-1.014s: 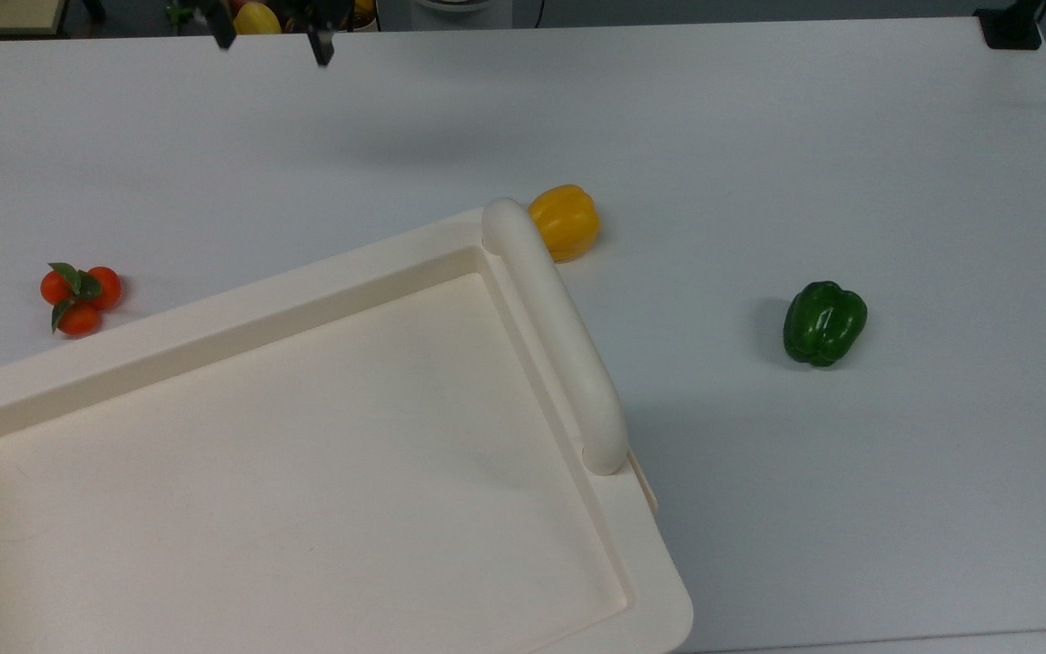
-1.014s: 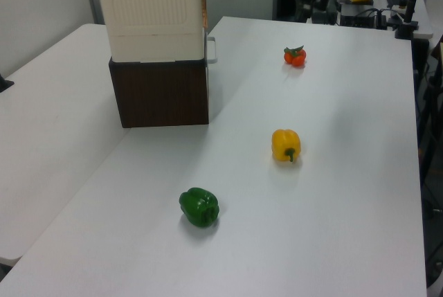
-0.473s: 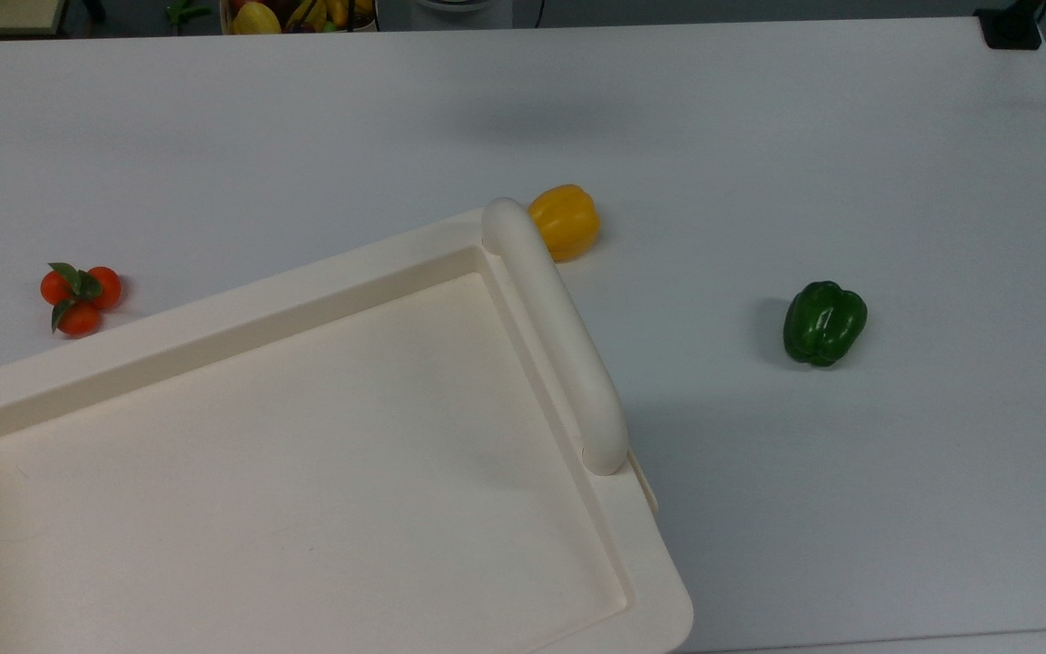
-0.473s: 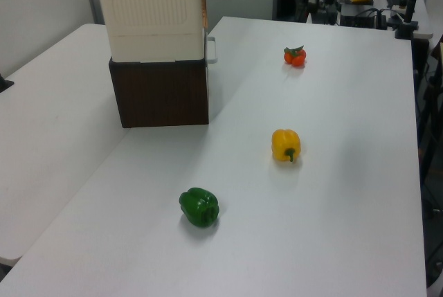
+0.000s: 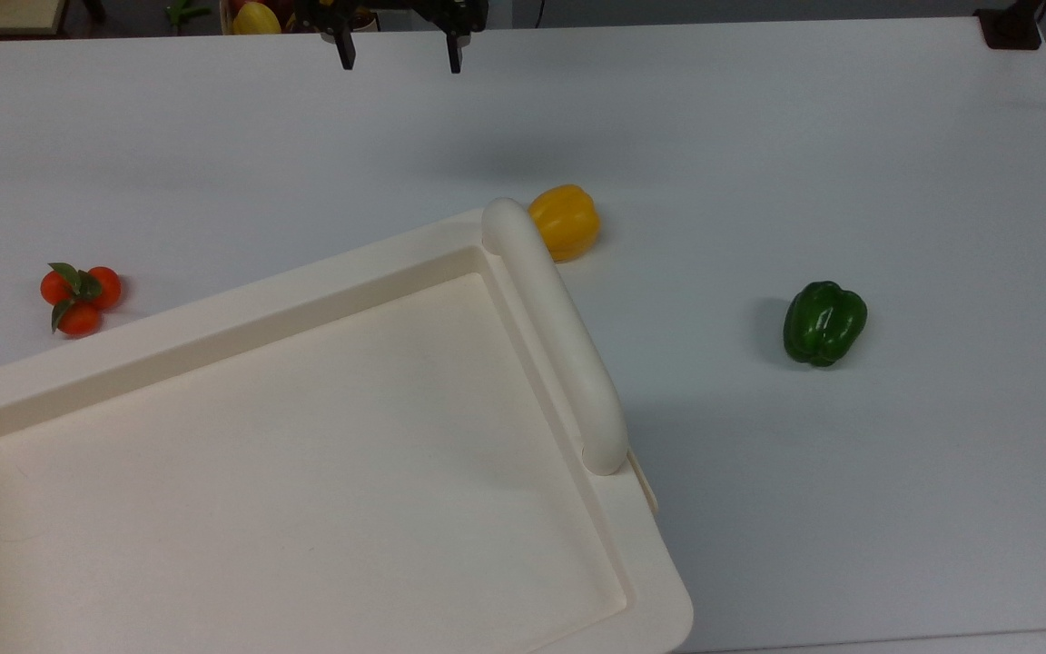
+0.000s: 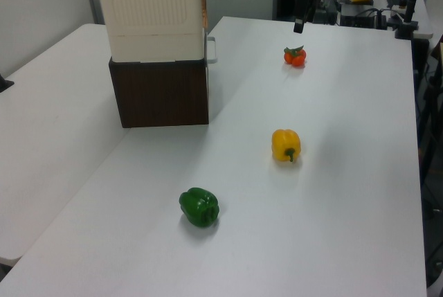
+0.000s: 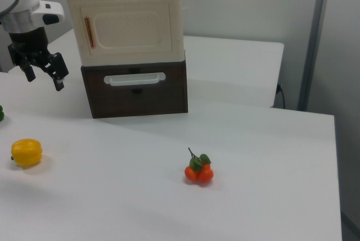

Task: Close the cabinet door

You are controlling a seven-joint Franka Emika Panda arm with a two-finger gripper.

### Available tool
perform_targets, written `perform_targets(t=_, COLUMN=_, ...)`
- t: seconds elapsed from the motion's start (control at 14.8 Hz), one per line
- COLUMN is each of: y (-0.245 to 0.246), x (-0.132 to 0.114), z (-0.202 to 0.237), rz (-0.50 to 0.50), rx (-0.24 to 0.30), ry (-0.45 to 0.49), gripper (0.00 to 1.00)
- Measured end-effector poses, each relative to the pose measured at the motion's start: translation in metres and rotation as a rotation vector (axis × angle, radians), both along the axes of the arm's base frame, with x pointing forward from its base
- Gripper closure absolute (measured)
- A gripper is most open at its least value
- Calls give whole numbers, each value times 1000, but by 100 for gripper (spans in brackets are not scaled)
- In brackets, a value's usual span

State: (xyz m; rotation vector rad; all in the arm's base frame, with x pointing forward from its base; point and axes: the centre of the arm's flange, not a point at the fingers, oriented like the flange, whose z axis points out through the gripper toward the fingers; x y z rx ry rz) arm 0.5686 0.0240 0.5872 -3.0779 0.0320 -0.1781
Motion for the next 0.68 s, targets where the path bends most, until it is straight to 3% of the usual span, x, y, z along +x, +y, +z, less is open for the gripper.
perform_targets(t=0.68, y=-5, x=-8, z=15, rz=-36, rx=3, ry=10, gripper=0)
